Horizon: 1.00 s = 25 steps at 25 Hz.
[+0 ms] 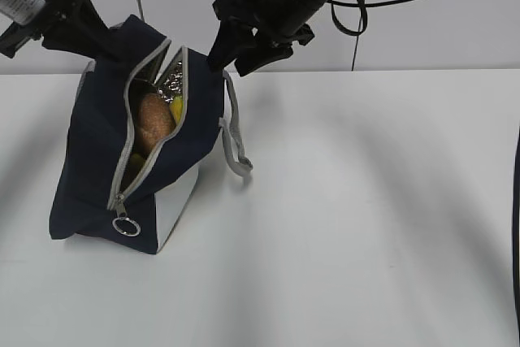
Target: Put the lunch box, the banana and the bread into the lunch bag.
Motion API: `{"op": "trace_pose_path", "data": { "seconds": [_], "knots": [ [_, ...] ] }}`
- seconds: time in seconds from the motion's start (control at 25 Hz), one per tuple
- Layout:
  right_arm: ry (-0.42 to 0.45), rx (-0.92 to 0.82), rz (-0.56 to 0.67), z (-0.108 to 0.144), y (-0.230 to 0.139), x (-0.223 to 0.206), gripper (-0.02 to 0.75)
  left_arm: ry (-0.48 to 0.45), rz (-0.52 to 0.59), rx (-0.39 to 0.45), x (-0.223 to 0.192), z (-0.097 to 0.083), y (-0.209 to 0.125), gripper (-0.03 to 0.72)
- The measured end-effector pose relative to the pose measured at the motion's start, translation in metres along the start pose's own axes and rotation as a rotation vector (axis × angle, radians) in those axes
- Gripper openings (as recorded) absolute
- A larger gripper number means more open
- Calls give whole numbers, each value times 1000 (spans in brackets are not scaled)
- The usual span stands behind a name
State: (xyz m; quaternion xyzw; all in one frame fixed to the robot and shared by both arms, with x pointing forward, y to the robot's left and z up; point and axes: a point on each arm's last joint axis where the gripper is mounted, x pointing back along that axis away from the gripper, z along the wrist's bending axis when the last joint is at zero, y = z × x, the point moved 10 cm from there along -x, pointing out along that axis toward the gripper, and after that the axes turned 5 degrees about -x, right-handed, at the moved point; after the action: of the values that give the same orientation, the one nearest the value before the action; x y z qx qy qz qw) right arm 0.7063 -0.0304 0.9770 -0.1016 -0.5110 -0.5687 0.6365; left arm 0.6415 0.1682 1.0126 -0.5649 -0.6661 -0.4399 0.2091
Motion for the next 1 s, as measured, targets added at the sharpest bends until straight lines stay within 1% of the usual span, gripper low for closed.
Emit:
{"op": "trace_pose_path", "data": {
  "seconds": [0.12, 0.36, 0.44, 0.56, 0.8, 0.84, 0.88, 1.0],
  "knots": [
    [44, -31, 11, 1, -2, -12, 389, 0, 0, -2, 0, 0, 0, -2],
    [57, -65, 52, -10, -12, -34, 384, 0, 0, -4, 0, 0, 0, -2],
    [78, -82, 56, -10, -13, -40, 368, 0, 0, -4, 0, 0, 0, -2],
    [124, -114, 58, -7, -14, -48, 291, 0, 0, -5, 0, 0, 0, -2],
    [139, -122, 58, -5, -14, -50, 45, 0, 0, -6, 0, 0, 0, -2],
    [140, -121, 58, -4, -14, -50, 18, 0, 0, -6, 0, 0, 0, -2],
    [141, -119, 57, -4, -14, -50, 1, 0, 0, -6, 0, 0, 0, -2],
    [142, -115, 57, -4, -14, -50, -6, -1, -1, -7, 0, 0, 0, -2]
  ]
}}
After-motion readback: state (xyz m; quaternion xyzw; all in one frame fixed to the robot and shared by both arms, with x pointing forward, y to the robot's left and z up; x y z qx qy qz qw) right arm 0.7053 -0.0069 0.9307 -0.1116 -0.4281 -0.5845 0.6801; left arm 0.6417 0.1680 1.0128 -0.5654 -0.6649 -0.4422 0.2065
